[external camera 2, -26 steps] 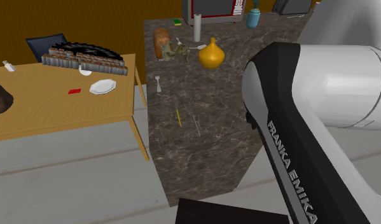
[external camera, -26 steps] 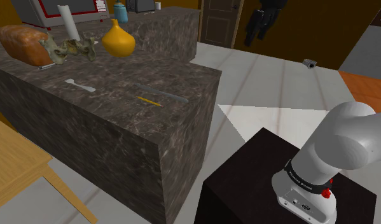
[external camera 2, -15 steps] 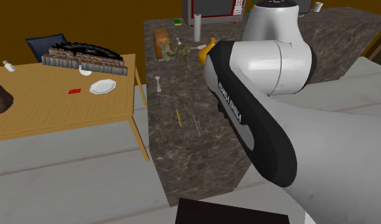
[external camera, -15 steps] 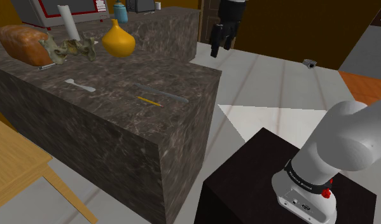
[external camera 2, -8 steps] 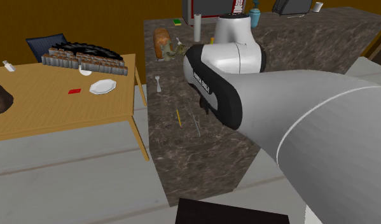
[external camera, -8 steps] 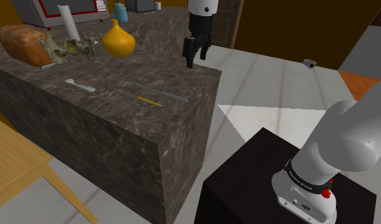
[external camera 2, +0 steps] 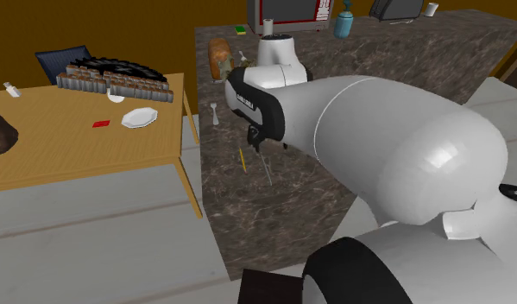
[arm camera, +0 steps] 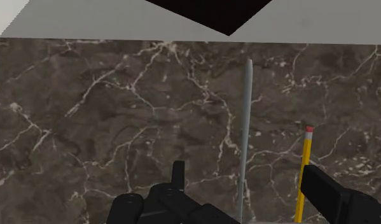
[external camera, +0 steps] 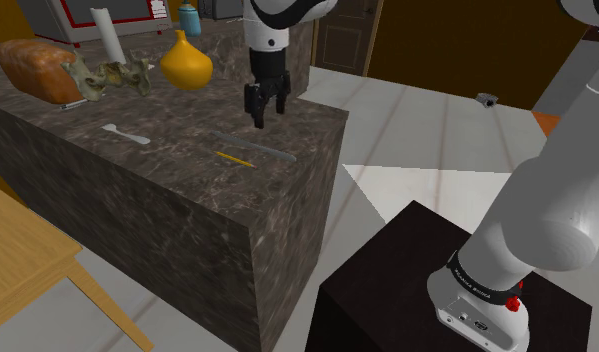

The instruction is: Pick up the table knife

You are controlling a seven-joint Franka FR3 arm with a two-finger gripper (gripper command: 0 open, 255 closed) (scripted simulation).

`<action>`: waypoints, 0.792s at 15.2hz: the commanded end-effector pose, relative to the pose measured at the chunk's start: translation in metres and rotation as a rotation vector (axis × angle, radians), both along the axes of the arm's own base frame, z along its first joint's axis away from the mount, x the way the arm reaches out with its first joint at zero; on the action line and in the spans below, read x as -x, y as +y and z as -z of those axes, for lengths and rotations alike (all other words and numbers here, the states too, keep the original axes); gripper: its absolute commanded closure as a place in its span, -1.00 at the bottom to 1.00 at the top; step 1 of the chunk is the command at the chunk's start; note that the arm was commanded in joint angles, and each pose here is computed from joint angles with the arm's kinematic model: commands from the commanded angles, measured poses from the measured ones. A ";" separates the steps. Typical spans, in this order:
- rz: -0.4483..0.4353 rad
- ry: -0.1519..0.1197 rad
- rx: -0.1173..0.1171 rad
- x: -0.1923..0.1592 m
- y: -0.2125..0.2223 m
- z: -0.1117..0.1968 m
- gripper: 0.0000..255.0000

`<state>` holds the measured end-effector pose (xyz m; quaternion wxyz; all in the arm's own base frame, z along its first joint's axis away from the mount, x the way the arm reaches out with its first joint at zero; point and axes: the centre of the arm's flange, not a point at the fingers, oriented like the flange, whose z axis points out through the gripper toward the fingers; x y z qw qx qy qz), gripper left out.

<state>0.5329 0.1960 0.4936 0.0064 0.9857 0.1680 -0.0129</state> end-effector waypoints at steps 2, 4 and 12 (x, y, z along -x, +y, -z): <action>-0.028 0.027 -0.002 -0.016 0.027 0.020 -1.00; -0.028 0.027 -0.002 -0.016 0.027 0.031 -1.00; -0.028 0.027 -0.002 -0.015 0.026 0.060 1.00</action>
